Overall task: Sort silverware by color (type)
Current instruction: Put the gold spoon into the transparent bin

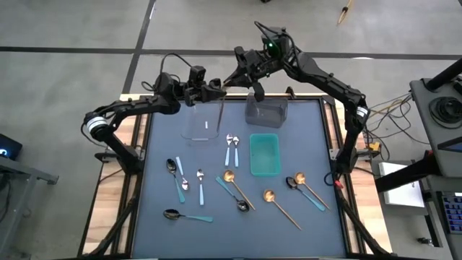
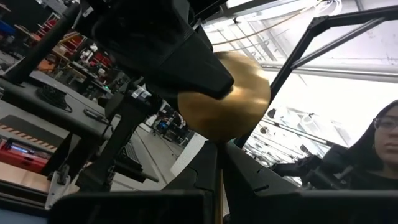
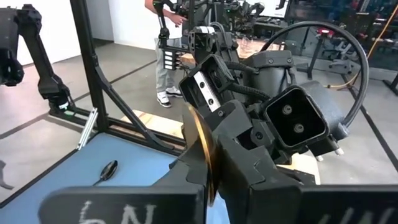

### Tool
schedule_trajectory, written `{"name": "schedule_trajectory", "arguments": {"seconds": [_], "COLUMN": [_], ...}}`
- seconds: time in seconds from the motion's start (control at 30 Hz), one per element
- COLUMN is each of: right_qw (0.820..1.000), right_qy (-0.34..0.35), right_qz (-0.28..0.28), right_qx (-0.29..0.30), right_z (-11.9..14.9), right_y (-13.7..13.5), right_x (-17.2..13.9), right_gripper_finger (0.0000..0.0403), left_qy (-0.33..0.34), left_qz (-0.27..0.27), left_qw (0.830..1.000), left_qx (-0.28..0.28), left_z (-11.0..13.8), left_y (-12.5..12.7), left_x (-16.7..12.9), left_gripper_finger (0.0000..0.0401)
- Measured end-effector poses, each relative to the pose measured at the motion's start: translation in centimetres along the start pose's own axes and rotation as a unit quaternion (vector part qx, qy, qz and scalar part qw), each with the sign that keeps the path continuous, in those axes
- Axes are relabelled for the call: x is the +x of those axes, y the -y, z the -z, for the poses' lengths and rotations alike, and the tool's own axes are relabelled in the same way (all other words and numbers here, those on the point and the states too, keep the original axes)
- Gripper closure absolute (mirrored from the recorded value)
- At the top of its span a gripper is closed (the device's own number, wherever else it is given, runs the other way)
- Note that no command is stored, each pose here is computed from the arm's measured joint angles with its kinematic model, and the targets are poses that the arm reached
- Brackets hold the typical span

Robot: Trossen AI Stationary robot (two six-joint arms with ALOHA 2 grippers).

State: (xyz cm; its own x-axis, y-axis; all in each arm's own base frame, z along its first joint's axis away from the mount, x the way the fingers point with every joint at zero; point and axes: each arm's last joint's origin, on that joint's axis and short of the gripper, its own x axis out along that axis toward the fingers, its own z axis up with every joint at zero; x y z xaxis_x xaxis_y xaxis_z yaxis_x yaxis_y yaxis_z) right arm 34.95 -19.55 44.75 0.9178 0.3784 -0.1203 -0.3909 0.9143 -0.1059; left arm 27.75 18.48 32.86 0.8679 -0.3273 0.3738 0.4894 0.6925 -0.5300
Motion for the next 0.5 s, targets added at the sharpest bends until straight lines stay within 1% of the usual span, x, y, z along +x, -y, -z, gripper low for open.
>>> {"name": "schedule_trajectory", "arguments": {"seconds": [0.1, 0.17, 0.37, 0.43, 0.5], "right_qw": [1.000, 1.000, 0.999, 0.998, 0.997], "right_qy": [0.000, -0.001, -0.002, -0.003, -0.008], "right_qz": [0.001, 0.000, 0.001, 0.006, 0.030], "right_qx": [0.006, 0.014, 0.047, 0.058, 0.072], "right_z": [0.0, 0.0, 0.1, 0.2, 0.2], "right_y": [0.0, 0.0, 0.2, 0.3, 0.5], "right_x": [0.0, 0.0, -0.4, -0.4, -0.5], "right_gripper_finger": [0.0391, 0.0392, 0.0393, 0.0393, 0.0393], "left_qy": [0.001, 0.002, 0.019, 0.010, -0.010], "left_qz": [0.000, -0.001, -0.017, -0.020, -0.022], "left_qw": [1.000, 1.000, 0.999, 1.000, 1.000], "left_qx": [-0.014, -0.026, -0.021, -0.018, -0.020], "left_z": [0.0, -0.1, -0.9, -1.3, -1.8], "left_y": [0.0, 0.0, -0.3, -0.5, -0.7], "left_x": [0.0, -0.1, -1.1, -1.8, -2.7], "left_gripper_finger": [0.0399, 0.0389, 0.0334, 0.0316, 0.0301]}}
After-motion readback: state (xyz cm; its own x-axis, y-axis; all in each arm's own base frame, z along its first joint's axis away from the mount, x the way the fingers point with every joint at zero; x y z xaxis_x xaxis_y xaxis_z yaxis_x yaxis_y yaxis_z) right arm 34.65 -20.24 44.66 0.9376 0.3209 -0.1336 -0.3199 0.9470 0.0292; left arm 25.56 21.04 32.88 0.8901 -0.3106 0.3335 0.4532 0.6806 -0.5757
